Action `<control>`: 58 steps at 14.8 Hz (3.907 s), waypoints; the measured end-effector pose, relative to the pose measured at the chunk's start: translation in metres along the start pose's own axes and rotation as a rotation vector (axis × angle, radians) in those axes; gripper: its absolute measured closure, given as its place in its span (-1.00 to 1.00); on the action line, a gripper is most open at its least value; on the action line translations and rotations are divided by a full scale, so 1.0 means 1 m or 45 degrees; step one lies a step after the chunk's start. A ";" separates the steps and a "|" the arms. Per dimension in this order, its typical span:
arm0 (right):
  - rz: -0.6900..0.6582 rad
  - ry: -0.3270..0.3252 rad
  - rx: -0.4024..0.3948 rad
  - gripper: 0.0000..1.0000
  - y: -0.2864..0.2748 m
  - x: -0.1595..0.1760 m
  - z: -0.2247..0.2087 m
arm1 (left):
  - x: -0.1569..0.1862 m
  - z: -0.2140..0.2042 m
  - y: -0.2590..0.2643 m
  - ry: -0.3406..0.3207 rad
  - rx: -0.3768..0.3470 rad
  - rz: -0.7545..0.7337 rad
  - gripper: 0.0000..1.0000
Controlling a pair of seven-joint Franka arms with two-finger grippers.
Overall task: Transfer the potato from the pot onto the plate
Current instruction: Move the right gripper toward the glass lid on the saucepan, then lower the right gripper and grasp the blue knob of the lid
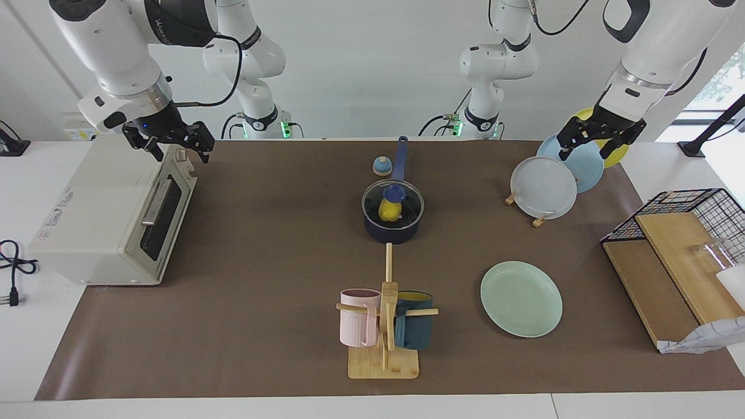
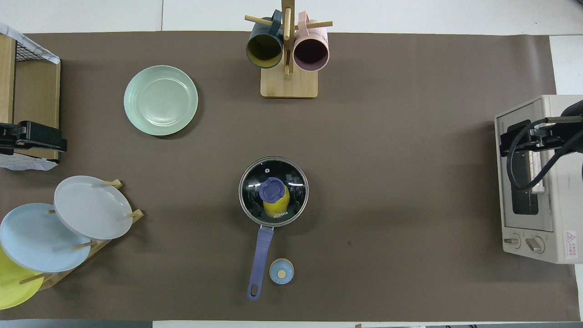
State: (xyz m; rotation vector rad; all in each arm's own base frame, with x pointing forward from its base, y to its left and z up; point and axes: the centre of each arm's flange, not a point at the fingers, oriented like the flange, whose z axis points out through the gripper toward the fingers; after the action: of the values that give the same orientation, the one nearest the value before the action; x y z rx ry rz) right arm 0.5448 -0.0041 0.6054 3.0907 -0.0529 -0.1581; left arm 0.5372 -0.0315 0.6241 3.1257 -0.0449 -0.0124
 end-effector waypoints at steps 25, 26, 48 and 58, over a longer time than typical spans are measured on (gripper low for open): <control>-0.142 0.101 0.071 -1.00 -0.303 -0.023 0.018 | 0.000 0.000 0.000 0.000 0.000 0.000 -1.00; -0.125 0.097 0.072 -1.00 -0.330 -0.021 0.026 | 0.000 0.000 0.000 0.000 0.000 0.000 -1.00; -0.213 0.232 -0.018 -0.98 -0.470 -0.053 0.177 | 0.000 0.000 0.000 0.000 0.000 0.000 -1.00; -0.214 0.215 -0.033 -0.70 -0.465 -0.058 0.183 | 0.000 0.000 0.000 0.000 0.000 0.001 -1.00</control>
State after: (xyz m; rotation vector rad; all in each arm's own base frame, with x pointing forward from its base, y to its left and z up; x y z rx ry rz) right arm 0.4834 0.4541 0.4073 3.0664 0.2132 0.0957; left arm 0.5371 -0.0318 0.6241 3.1258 -0.0455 -0.0126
